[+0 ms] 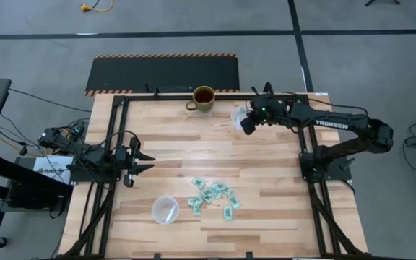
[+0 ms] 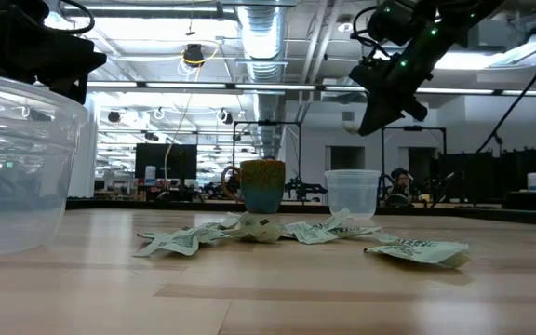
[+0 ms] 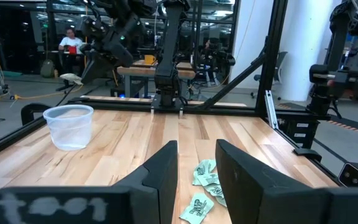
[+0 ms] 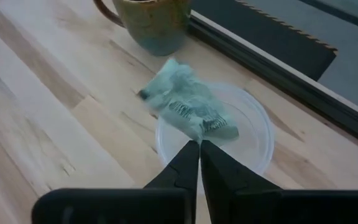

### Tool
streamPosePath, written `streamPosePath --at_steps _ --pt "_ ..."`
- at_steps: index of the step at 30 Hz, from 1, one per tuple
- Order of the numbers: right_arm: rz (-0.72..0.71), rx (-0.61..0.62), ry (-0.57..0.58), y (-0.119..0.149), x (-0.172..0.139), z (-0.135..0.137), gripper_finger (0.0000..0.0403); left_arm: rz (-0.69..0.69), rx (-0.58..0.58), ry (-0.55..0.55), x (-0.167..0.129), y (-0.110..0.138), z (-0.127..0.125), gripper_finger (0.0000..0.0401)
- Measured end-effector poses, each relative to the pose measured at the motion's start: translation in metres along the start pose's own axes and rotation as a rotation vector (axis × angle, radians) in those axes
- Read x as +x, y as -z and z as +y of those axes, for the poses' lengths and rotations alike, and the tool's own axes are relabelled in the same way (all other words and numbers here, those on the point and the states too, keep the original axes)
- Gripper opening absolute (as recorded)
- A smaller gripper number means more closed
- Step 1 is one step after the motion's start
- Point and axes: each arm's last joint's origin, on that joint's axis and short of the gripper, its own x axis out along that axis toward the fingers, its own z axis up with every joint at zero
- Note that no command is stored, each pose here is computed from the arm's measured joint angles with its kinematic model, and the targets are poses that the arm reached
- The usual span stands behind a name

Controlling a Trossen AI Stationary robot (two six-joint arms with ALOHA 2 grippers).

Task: Pick and place items into bin
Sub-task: Put the stevia packet into the top transparent bin

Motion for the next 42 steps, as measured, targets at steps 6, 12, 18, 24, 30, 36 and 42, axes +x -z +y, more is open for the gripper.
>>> streamPosePath --at_steps 6,12,18,24,30,36,42 --pt "0.0 -0.001 0.001 0.0 0.0 0.0 0.0044 0.001 0.0 0.0 0.0 0.0 0.0 0.0098" --pt "0.0 -0.001 -0.003 0.0 0.0 0.0 0.0066 0.0 0.0 0.0 0.0 0.0 0.0 0.0098" --pt "0.08 -0.026 -0.263 0.005 -0.003 0.015 0.0067 0.0 0.0 0.0 0.0 0.0 0.0 0.0098" --pt "0.183 -0.193 -0.631 0.02 -0.016 0.052 0.0067 0.0 0.0 0.0 0.0 0.0 0.0 0.0098" --pt "0.191 -0.459 -0.78 0.047 -0.038 0.096 0.0067 0.0 0.0 0.0 0.0 0.0 0.0 0.0098" --pt "0.141 -0.603 -0.715 0.072 -0.058 0.124 0.0067 0.0 0.0 0.0 0.0 0.0 0.0 0.0098" --pt "0.093 -0.684 -0.671 0.097 -0.065 0.135 0.0074 0.001 0.0 0.0 0.0 0.0 0.0 0.0098"
